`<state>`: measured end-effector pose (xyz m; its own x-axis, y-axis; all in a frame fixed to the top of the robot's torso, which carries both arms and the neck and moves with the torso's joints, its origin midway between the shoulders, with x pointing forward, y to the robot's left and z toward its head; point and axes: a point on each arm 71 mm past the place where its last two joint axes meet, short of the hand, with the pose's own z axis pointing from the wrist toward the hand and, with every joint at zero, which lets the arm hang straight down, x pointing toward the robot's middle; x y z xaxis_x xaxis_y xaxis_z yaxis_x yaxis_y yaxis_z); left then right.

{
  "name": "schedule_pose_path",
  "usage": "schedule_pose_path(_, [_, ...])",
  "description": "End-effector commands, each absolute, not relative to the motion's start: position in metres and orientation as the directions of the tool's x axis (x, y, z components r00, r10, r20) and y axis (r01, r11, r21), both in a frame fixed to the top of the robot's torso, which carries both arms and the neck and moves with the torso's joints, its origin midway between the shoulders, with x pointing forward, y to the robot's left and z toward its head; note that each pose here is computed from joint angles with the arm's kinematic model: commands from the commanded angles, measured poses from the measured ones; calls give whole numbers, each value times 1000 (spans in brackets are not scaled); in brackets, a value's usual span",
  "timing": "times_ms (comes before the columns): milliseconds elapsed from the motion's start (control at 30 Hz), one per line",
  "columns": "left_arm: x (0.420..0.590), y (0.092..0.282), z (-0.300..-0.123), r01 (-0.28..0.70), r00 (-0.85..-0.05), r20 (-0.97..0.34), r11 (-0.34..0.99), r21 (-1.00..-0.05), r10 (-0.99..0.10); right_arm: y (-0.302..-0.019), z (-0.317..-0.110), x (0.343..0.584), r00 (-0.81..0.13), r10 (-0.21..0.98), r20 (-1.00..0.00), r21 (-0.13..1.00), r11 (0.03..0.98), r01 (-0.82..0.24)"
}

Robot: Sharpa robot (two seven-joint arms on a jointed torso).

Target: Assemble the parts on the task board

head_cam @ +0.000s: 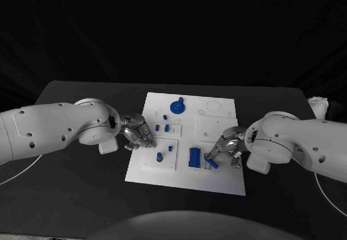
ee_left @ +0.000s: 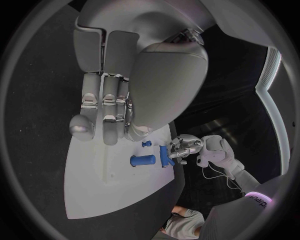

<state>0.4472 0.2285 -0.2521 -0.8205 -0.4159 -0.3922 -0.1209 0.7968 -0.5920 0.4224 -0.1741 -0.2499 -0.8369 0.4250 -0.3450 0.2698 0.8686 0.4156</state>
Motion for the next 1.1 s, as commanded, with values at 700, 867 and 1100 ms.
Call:
schedule_pose_path(700, [444,228,-256,-121,-839,-377,810,-574,-393,-178,-249,418,-823,457,-338,438,850,293])
schedule_pose_path(867, [444,228,-256,-122,-839,-376,810,-574,-393,-181,-246,416,-803,482,-351,465,834,297])
schedule_pose_path(1100, [443,228,-256,-121,-838,-377,807,-578,-395,-186,-230,405,-756,495,-429,602,780,169])
